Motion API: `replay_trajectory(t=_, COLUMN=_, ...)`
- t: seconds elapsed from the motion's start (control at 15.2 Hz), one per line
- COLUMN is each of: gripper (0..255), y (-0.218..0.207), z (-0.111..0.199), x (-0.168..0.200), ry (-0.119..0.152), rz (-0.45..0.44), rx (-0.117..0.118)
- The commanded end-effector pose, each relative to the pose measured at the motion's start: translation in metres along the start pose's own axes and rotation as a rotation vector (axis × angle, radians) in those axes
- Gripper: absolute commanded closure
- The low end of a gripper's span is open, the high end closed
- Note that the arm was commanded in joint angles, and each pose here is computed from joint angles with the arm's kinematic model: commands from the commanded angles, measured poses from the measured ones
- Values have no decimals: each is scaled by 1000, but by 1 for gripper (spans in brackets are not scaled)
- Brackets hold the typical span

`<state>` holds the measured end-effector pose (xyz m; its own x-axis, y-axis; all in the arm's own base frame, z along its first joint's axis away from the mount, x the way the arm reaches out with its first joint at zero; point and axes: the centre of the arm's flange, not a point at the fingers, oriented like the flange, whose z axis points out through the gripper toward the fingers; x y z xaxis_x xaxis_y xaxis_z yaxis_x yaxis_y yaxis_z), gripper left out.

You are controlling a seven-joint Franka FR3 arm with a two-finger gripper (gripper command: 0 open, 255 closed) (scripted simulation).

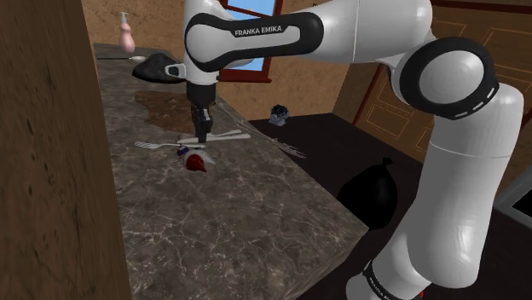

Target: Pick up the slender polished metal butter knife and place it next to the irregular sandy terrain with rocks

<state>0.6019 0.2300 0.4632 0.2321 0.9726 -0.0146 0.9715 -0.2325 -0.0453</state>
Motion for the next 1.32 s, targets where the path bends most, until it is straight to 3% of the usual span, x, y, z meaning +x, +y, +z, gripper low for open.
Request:
replay_trajectory(t=0.0, gripper=255, y=15, z=0, x=-24, ry=0, rz=-1, rx=0)
replay_trajectory(t=0.66, gripper=255, y=68, z=-2, x=-146, ry=0, rz=-1, rx=0)
replay_trajectory(t=1.25, gripper=255, y=70, z=46, x=-145, ry=0, rz=-1, rx=0)
